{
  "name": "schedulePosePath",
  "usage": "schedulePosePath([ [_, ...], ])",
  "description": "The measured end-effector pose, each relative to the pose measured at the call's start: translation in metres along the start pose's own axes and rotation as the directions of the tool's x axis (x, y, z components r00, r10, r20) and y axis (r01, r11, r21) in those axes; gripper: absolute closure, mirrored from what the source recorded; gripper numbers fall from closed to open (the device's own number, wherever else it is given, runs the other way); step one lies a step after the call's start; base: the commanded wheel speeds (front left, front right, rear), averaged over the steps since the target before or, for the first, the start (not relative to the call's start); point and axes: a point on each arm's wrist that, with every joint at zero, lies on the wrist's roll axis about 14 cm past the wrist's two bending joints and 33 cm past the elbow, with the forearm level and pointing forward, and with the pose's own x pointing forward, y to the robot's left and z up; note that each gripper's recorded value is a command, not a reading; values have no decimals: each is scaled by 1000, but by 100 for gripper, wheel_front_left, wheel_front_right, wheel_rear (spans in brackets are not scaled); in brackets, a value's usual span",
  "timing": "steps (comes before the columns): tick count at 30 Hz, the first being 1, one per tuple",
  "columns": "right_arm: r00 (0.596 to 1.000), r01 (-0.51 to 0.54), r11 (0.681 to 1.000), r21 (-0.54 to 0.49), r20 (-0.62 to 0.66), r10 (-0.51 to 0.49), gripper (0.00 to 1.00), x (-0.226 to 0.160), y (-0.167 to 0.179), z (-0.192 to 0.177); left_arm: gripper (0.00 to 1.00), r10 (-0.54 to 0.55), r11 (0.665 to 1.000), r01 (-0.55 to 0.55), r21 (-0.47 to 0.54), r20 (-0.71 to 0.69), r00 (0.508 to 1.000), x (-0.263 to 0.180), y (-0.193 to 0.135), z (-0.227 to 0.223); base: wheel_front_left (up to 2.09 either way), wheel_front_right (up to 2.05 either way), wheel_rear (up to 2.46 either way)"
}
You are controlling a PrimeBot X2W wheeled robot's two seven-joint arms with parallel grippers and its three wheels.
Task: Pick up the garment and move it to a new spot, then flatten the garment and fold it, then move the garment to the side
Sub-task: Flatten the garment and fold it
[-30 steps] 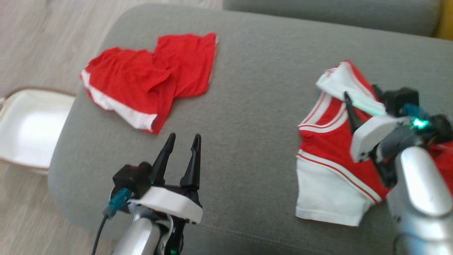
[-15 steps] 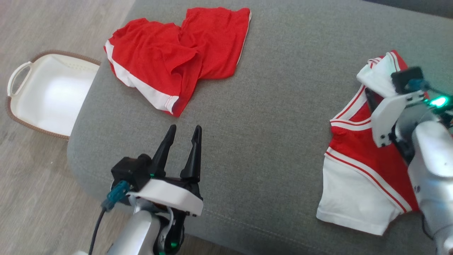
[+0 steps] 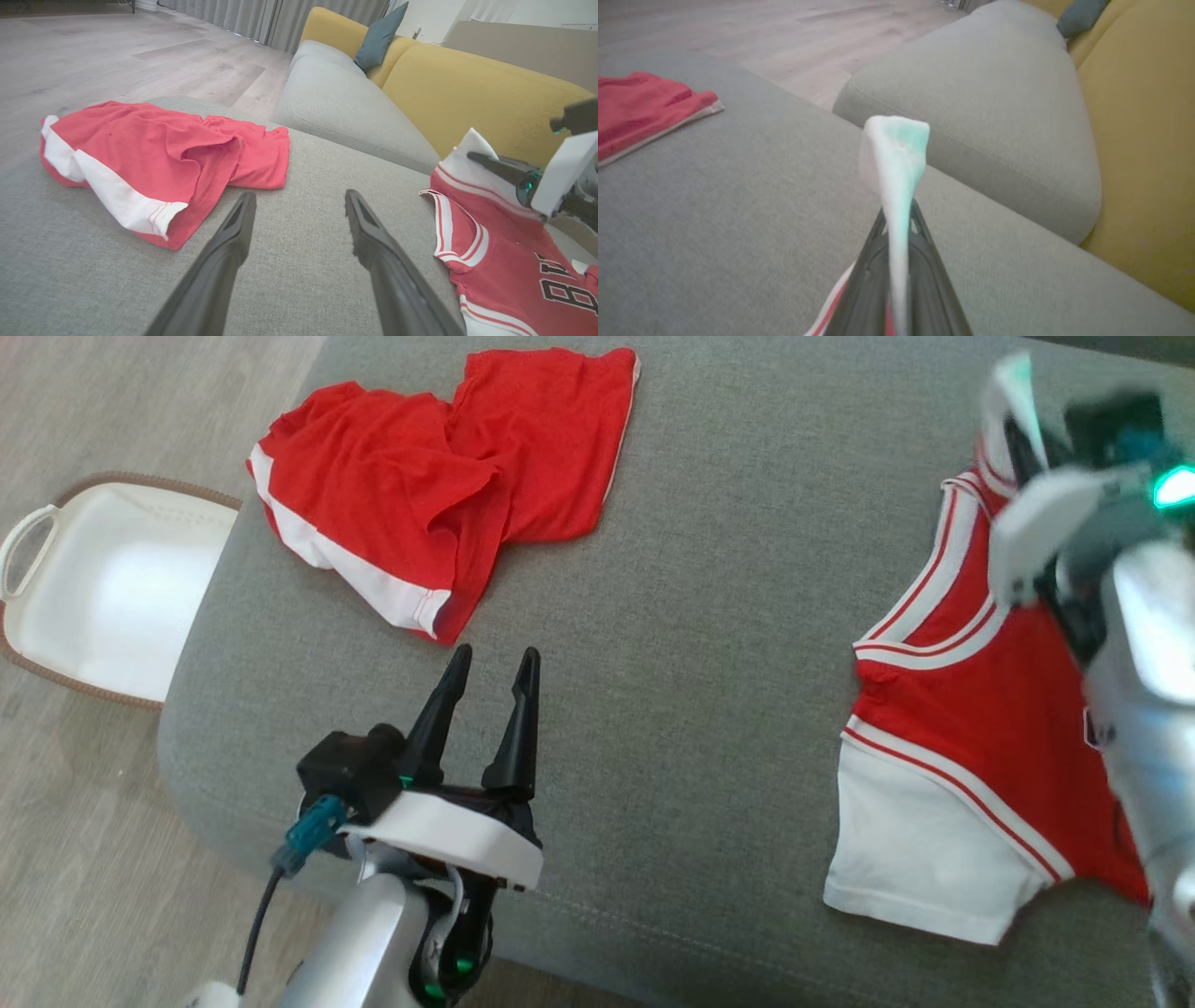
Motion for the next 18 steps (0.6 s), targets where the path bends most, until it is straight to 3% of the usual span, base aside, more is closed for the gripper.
schedulePosePath([
  [10,974,7,985,-175,225,33,100,34,-7,125,0,18,1000,-18,-23,4,1000,7,6,3,0,0,0],
  [14,973,9,979,-205,228,39,100,47,-8,142,0,47,999,-47,-25,-1,999,3,14,2,0,0,0],
  [18,979,-6,973,-231,195,52,100,58,-4,135,0,69,997,-69,-20,-4,998,1,21,2,0,0,0],
])
